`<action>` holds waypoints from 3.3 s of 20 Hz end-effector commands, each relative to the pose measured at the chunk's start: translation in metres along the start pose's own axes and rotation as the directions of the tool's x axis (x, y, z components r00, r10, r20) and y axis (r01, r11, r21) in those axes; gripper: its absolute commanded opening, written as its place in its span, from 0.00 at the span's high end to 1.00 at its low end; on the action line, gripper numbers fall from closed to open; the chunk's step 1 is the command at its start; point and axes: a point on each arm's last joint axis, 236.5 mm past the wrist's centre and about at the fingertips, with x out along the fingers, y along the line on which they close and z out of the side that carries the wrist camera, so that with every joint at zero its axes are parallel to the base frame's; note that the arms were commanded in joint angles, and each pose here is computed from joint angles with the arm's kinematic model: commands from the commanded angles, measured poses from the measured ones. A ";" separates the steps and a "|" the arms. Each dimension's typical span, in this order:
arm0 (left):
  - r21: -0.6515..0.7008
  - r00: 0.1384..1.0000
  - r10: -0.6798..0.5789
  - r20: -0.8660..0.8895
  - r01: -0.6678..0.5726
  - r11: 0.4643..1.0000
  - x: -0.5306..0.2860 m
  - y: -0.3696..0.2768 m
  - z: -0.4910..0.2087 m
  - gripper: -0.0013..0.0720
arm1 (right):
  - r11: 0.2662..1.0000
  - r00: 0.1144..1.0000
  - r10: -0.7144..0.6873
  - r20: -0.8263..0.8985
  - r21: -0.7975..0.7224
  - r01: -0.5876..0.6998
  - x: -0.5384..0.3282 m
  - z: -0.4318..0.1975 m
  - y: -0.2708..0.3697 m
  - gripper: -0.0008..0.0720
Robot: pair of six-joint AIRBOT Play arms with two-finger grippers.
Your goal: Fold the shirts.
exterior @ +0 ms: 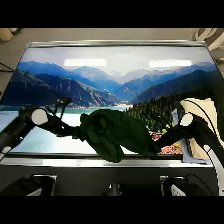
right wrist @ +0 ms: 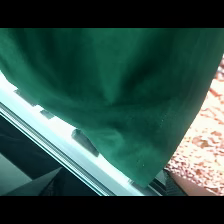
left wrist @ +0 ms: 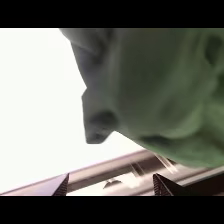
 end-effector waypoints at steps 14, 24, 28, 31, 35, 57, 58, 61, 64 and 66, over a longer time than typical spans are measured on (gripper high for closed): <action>-0.039 0.992 -0.129 0.002 0.129 0.991 0.113 -0.075 -0.019 0.87 | 0.999 0.997 0.018 -0.079 0.030 -0.016 0.021 -0.008 -0.014 0.04; 0.196 0.980 -0.183 0.074 0.165 0.966 0.073 -0.106 0.007 0.95 | 0.986 0.988 0.157 -0.003 0.053 -0.156 0.040 0.022 0.001 0.95; 0.481 0.966 -0.052 0.253 -0.079 0.873 -0.021 -0.105 0.053 0.95 | 0.987 0.976 0.014 0.217 -0.161 0.021 -0.046 0.081 0.004 0.96; 0.488 0.774 -0.090 0.627 -0.300 0.820 -0.204 -0.125 0.102 0.95 | 0.861 0.770 -0.209 0.603 -0.260 0.437 -0.219 0.137 0.037 0.96; 0.194 0.187 -0.142 0.972 -0.295 0.936 -0.497 -0.100 0.061 0.95 | 0.414 -0.129 -0.365 0.922 0.285 0.864 -0.527 0.058 0.150 0.96; -0.142 0.567 0.494 0.660 -0.552 0.822 -0.262 0.070 0.121 0.95 | 0.803 0.737 -0.519 0.432 -0.047 0.594 -0.269 0.118 -0.030 0.96; -0.127 0.624 0.472 0.623 -0.515 0.848 -0.220 0.074 0.131 0.95 | 0.828 0.753 -0.502 0.425 -0.015 0.560 -0.245 0.138 -0.050 0.96; -0.141 0.814 0.340 0.471 -0.311 0.940 -0.113 0.075 0.150 0.95 | 0.873 0.754 -0.459 0.470 0.082 0.481 -0.207 0.191 -0.087 0.96; -0.236 0.881 0.247 0.405 -0.160 0.958 -0.074 0.086 0.176 0.95 | 0.913 0.752 -0.389 0.532 0.118 0.390 -0.188 0.224 -0.093 0.96; -0.296 0.881 0.238 0.408 -0.119 0.948 -0.073 0.104 0.195 0.94 | 0.925 0.760 -0.368 0.535 0.125 0.360 -0.178 0.231 -0.096 0.96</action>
